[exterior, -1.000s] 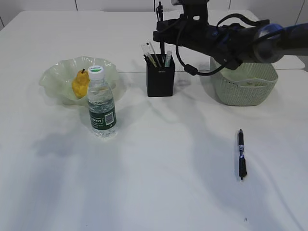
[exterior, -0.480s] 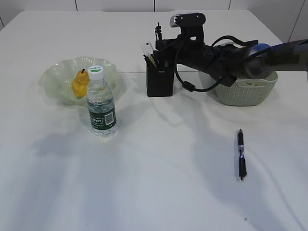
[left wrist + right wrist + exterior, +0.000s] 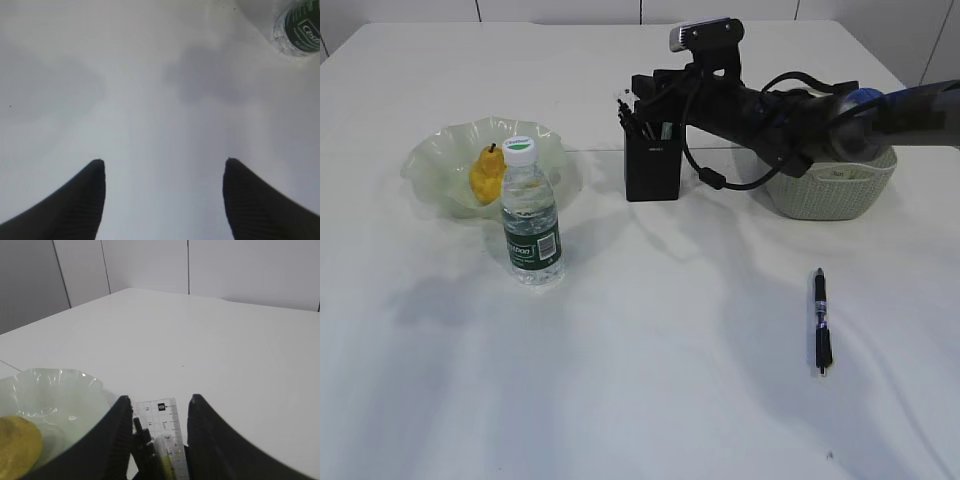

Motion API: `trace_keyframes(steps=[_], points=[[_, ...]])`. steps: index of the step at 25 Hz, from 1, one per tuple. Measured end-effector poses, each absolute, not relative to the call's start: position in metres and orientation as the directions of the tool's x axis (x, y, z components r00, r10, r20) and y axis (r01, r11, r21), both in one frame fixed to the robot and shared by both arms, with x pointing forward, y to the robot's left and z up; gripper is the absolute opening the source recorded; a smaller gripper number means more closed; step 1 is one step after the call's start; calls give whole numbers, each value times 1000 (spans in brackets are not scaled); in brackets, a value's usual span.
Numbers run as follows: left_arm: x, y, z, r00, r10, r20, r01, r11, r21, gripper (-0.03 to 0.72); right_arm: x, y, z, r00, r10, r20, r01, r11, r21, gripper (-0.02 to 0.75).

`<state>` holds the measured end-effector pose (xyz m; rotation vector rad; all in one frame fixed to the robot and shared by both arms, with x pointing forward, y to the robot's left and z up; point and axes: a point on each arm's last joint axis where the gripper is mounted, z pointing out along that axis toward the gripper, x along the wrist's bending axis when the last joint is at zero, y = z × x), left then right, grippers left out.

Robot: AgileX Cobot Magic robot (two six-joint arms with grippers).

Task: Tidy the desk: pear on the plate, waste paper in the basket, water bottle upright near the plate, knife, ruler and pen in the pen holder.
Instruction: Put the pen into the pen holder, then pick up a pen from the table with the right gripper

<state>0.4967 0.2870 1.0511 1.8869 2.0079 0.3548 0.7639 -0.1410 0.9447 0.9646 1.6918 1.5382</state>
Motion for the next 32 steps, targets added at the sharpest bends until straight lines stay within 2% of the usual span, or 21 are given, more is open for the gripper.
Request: trace_keyframes(steps=[4,11,17,24,32], points=[[497,287,1051,-42,995,-89,904,76,420,521,759,-141,968,-533,845,31,114,36,993,286],[498,287,1052,-40,995,-87,896,75,438,521,743,-143,1015,-567,823,41,195,85,977,286],[498,287,1052,-40,996,-85,895,74,440,521,729,-148,1042,-575,816,57,276,128,952,286],[498,287,1052,-40,996,-85,896,73,439,521,721,-150,1059,-556,820,140,332,64,941,286],[496,287,1051,-41,996,-83,907,72,415,520,719,-148,1059,-564,803,192,367,35,930,286]])
